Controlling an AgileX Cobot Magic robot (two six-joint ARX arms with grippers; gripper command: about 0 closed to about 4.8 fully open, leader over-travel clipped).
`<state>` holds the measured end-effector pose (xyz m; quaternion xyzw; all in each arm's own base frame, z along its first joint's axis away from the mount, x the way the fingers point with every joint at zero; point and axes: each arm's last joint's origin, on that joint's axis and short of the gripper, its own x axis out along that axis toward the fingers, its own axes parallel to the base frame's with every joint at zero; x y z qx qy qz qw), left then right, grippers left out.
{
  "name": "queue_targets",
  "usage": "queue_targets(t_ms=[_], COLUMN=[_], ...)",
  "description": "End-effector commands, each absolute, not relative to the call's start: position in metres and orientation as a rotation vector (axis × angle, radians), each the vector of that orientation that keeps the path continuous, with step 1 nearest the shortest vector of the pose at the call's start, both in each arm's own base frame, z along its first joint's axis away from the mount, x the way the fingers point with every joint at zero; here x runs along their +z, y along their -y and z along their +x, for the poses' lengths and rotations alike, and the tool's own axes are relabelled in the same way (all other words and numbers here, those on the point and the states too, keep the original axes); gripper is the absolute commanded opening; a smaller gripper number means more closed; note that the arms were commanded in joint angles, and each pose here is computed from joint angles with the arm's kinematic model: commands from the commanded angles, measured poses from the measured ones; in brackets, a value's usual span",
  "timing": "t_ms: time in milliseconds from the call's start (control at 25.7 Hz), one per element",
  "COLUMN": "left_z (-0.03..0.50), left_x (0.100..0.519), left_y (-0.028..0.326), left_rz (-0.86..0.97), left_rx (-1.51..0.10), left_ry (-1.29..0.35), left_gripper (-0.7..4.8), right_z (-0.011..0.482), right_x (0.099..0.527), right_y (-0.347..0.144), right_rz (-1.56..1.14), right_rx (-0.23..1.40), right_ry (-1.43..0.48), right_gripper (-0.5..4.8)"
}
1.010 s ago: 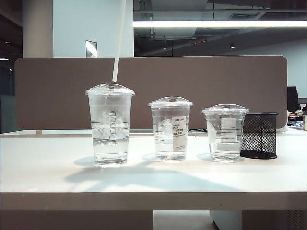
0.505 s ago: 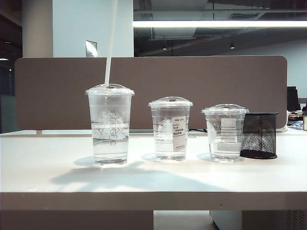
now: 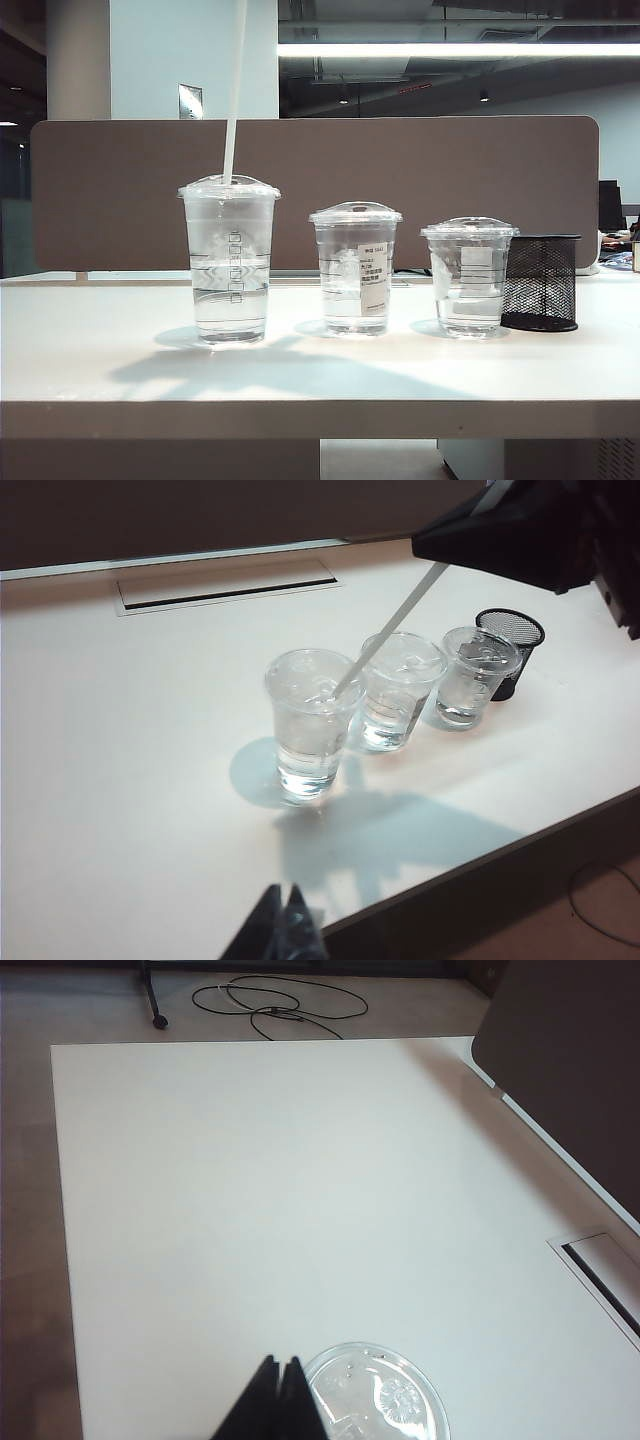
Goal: Pick up the straw and insert it into the large coffee cup.
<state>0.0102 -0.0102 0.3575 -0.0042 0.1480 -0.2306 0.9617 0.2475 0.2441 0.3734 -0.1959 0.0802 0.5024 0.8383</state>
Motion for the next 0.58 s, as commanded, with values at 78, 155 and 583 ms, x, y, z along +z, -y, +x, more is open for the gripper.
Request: queue_targets(t_ms=[78, 155, 583], left_z=[0.01, 0.01, 0.01], left_x=[0.359, 0.359, 0.359], left_y=[0.01, 0.01, 0.01], left_rz=[-0.005, -0.005, -0.005], left_rx=[-0.472, -0.472, -0.472], left_ry=[-0.283, -0.283, -0.283], left_gripper=[-0.02, -0.02, -0.02], right_z=[0.247, 0.248, 0.271], right_x=[0.375, 0.374, 0.345], right_y=[-0.243, -0.243, -0.264], right_rz=[-0.42, -0.421, -0.425], right_rx=[1.04, 1.039, 1.039], right_ry=[-0.173, -0.176, -0.194], right_gripper=[-0.01, -0.01, 0.0])
